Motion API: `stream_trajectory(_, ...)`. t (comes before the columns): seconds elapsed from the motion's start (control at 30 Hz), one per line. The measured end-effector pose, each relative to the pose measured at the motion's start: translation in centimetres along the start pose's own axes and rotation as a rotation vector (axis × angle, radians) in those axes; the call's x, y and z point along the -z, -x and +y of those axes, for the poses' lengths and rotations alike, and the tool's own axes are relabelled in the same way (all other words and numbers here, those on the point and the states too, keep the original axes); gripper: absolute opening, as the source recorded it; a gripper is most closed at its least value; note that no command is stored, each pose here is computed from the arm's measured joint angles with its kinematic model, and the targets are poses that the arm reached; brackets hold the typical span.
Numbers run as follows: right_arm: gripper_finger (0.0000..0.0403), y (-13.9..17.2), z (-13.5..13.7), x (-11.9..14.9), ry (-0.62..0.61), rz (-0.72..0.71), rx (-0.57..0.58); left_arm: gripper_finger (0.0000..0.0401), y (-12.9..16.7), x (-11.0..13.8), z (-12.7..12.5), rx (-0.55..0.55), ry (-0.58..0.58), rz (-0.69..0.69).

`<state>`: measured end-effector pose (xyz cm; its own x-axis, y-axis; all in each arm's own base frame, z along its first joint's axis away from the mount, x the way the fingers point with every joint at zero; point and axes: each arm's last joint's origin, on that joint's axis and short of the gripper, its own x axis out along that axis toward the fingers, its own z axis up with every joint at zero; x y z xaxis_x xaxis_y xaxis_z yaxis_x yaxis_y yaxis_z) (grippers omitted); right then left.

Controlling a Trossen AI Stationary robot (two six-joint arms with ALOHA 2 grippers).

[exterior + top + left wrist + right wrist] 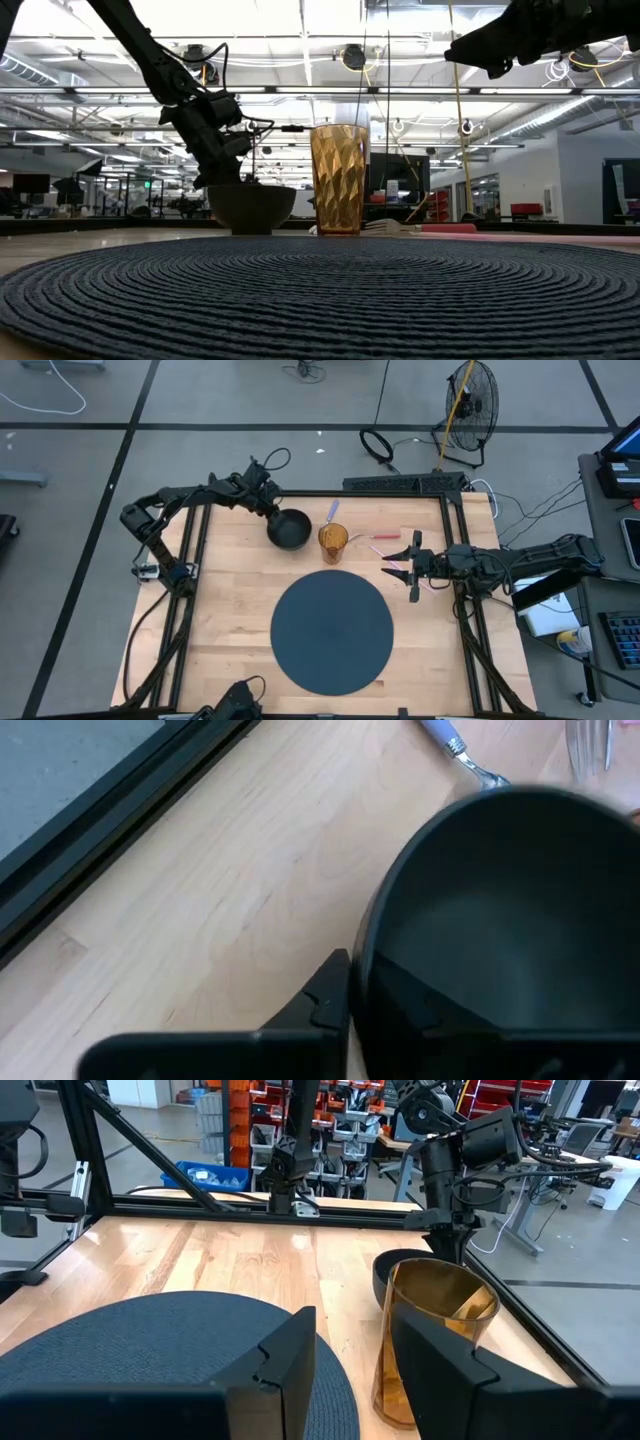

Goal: Pick & Place Utensil
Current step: Put the black bowl on the left of the blue mat

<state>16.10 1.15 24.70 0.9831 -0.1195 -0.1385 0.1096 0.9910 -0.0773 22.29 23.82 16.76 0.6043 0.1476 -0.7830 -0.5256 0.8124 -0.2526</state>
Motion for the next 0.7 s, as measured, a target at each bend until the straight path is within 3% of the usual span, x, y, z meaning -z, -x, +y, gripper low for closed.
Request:
stream_trajectory(0.27, 0.013, 0.0, 0.0, 0.05, 0.001, 0.004, 0.0, 0.0065, 0.0, 0.01, 0.0, 0.0, 0.001, 0.0)
stream_trajectory(0.7, 0.013, -0.01, 0.01, 0.08, 0.001, 0.007, -0.001, 0.0011, -0.01, 0.01, -0.01, -0.002, -0.004, 0.0)
